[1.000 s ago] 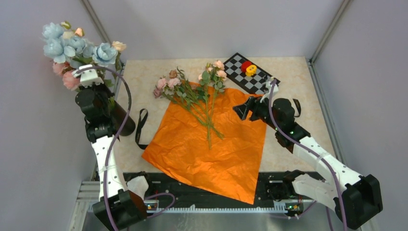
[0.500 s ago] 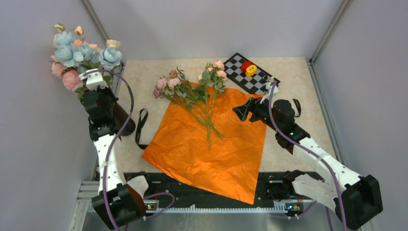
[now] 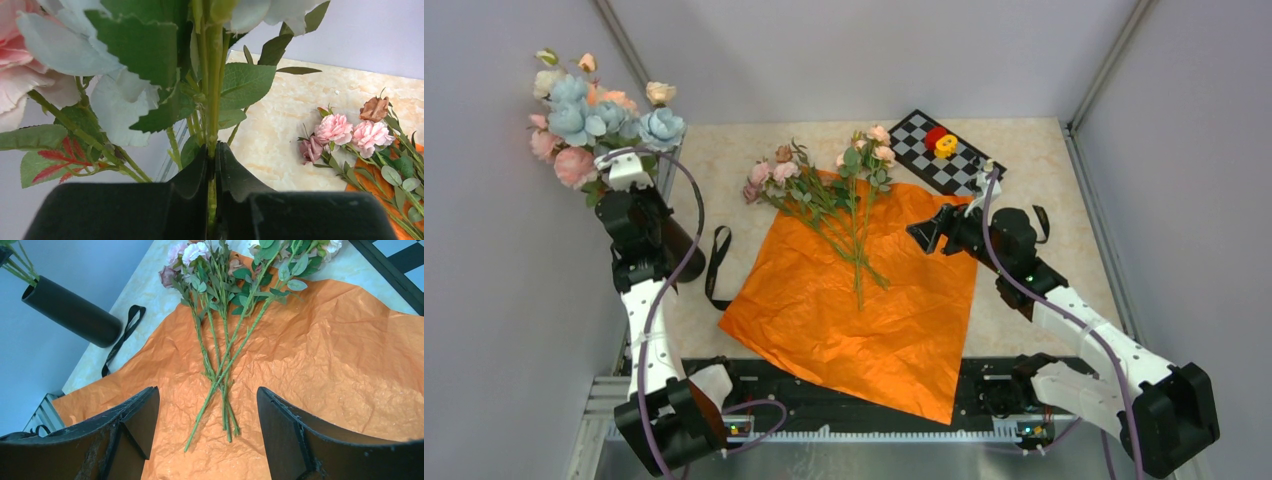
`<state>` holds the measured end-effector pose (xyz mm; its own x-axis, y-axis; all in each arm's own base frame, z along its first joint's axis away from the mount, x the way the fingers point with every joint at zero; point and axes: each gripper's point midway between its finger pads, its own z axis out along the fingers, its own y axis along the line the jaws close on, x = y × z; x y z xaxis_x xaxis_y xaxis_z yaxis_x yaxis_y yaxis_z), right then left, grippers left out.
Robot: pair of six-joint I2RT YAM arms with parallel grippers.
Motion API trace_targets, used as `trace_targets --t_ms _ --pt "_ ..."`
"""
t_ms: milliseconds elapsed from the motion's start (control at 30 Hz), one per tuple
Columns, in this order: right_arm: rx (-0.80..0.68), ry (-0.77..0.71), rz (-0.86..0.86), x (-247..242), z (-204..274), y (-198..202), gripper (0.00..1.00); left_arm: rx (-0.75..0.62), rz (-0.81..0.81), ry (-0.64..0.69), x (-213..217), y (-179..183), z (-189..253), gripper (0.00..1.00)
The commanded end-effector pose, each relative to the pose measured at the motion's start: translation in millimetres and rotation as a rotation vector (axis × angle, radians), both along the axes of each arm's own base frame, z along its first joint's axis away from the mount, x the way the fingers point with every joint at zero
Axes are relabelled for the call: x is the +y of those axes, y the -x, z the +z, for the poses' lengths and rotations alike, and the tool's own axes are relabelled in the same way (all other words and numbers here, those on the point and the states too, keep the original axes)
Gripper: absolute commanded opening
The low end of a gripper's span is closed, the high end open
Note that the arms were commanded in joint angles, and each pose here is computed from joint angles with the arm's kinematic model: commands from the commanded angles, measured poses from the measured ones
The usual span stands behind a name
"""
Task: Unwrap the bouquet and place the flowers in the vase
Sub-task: Insert the fake flower into the vase.
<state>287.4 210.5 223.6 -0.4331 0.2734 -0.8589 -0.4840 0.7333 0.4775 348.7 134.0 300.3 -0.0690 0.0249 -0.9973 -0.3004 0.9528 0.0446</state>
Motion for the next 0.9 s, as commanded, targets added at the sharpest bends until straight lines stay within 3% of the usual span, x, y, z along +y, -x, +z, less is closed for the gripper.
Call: trace_targets --t_ms 0,500,867 --pt "-0.066 -0.045 0.002 -0.7 21.9 -1.7 0.73 0.003 0.009 0.012 2.9 -0.1 -6.1 0.12" --pt "-0.06 -0.047 0.01 -0.1 22.2 0.4 0.73 -0.071 -0.056 0.057 -16.4 7.6 22.4 0.49" --pt "-0.052 -0.052 0.014 0.8 22.5 1.1 0.73 -0.152 -0.045 0.05 -19.0 16.2 52.7 0.63"
